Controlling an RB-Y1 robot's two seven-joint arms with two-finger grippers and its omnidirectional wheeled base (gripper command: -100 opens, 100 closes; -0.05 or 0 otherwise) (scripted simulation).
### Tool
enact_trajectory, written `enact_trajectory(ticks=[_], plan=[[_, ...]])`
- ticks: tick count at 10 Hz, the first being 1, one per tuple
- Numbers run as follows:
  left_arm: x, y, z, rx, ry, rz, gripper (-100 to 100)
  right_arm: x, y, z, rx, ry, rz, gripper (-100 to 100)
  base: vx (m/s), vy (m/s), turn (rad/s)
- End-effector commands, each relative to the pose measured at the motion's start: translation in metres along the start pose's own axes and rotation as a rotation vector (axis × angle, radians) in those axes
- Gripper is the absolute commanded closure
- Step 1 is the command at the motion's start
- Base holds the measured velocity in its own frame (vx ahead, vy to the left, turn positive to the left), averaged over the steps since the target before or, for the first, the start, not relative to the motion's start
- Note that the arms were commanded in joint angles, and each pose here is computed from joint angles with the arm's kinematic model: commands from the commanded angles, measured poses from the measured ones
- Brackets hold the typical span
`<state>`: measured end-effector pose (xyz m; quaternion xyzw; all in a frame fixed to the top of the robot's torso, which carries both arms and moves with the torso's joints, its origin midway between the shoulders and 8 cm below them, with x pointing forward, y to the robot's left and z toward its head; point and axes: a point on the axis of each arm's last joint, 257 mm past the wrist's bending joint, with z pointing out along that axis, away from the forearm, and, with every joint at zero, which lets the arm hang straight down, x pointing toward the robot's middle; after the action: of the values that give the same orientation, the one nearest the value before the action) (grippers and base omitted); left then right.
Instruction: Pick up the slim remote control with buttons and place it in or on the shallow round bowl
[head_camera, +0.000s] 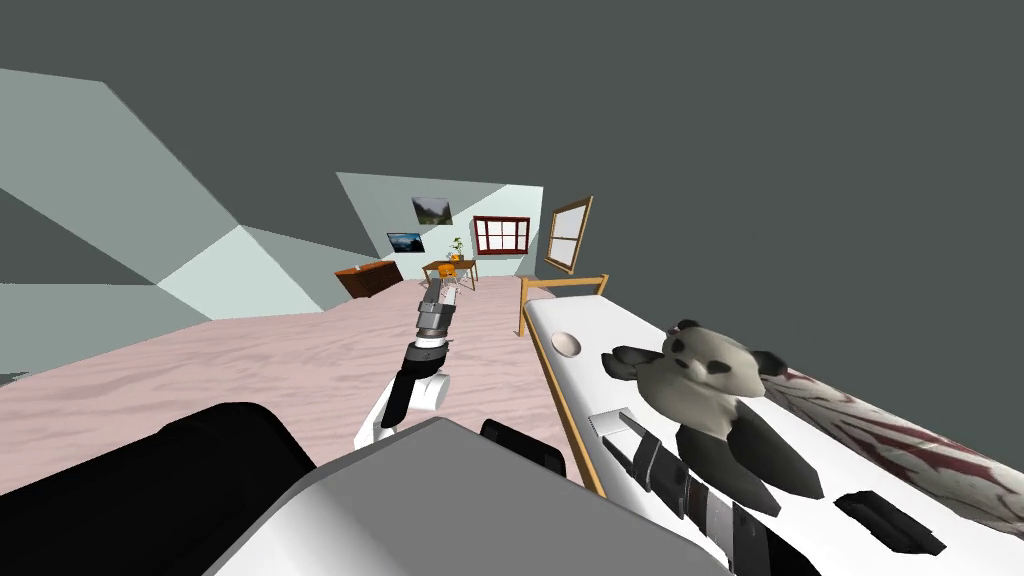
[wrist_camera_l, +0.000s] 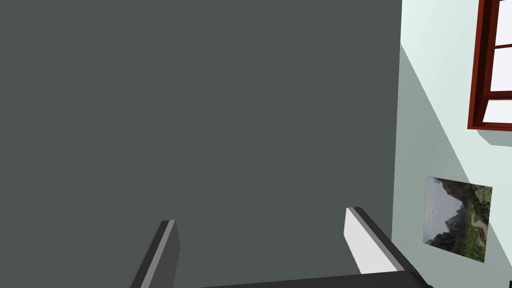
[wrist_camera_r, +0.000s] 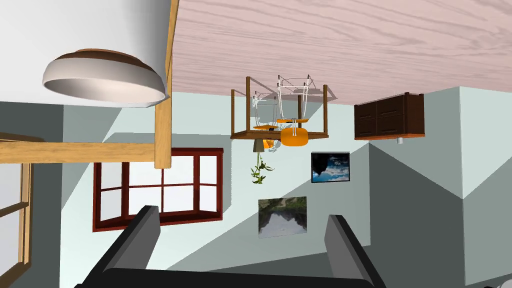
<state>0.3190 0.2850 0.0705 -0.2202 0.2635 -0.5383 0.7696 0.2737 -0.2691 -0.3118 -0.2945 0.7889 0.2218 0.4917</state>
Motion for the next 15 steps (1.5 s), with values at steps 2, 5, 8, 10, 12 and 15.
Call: enact_trajectory(ticks=[2,5,8,10,12,15], plan=[[0.0,0.0,0.0,0.0,0.0,0.0,0,0.039,-0.009,-0.013,-0.003,0.127,-0.079,-100,0.043,0.016,0.096],[0.0,0.0,0.0,0.0,0.0,0.0,0,0.07,-0.015,-0.027,-0.012,0.227,-0.154,-100,0.053,0.017,0.103],[0.0,0.0,0.0,0.0,0.0,0.0,0,0.118,-0.029,-0.059,-0.024,0.381,-0.244,-100,0.053,0.019,0.116],[0.0,0.0,0.0,0.0,0.0,0.0,0,0.142,-0.036,-0.077,-0.036,0.46,-0.296,-100,0.046,0.029,0.153],[0.0,0.0,0.0,0.0,0.0,0.0,0,0.164,-0.042,-0.095,-0.051,0.538,-0.348,-100,0.053,0.025,0.099],[0.0,0.0,0.0,0.0,0.0,0.0,0,0.186,-0.049,-0.116,-0.07,0.618,-0.404,-100,0.047,0.024,0.094]])
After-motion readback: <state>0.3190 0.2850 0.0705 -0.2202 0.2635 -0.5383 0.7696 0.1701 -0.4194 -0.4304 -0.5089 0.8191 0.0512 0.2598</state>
